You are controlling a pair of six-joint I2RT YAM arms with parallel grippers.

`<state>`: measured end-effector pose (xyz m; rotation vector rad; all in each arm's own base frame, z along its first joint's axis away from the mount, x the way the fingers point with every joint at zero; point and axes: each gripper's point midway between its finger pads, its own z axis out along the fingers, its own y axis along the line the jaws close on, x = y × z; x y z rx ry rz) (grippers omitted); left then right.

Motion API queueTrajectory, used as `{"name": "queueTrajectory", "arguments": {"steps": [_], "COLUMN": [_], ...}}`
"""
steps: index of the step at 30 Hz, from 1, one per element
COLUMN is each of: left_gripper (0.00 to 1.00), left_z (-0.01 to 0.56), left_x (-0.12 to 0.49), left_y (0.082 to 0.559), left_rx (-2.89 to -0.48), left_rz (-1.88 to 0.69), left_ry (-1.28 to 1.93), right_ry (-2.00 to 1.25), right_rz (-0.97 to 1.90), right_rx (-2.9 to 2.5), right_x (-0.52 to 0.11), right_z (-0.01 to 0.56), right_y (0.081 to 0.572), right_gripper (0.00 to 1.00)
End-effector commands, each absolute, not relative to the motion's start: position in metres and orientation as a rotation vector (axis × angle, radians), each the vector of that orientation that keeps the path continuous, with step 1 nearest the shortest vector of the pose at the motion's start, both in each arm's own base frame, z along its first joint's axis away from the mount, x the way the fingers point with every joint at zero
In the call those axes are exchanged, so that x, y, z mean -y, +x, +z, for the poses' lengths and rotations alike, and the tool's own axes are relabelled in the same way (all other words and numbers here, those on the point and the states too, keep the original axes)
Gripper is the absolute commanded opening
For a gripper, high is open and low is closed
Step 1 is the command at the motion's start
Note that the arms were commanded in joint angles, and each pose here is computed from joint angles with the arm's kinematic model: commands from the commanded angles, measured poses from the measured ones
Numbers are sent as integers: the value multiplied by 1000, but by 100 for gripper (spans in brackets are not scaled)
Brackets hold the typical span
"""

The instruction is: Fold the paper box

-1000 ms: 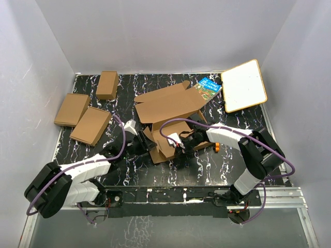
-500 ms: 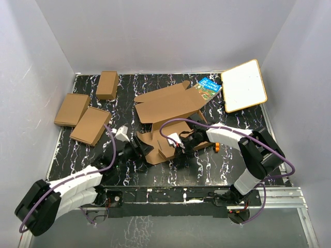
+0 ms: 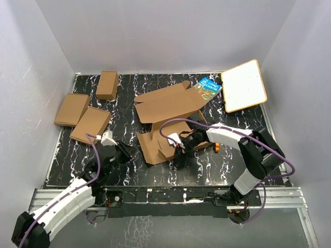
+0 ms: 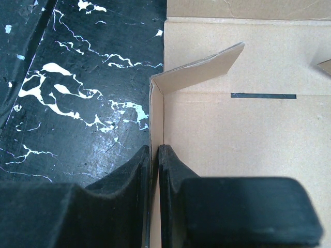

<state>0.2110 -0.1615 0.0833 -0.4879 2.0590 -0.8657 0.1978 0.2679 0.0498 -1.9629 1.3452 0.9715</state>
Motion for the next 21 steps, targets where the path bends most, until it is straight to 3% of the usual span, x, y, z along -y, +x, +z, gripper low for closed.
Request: {"name": "queueTrajectory", "arguments": {"steps": [1,5,10,21], "left_gripper": [20,23,34,35], "left_z": [58,53,54,45], "left_x": [135,151,172,189], "left_y": [199,200,206,215], "left_rx": [-2152,-2181,-2195,-2215], "left_rz": [-696,-767,-841,-896], "left_ry": [-561,-502,-418,-375], "right_ry": [-1952,-1937,-1906,-1813], "right_rz": [971,976,961,1002], "right_rx": [-1290,-1276,-1271,-1225], "right_x": [-277,-280,-283,-294], "right_z": [57,65,79,145], "right_y": [203,204,208,205], "right_gripper": [16,17,29,58]}}
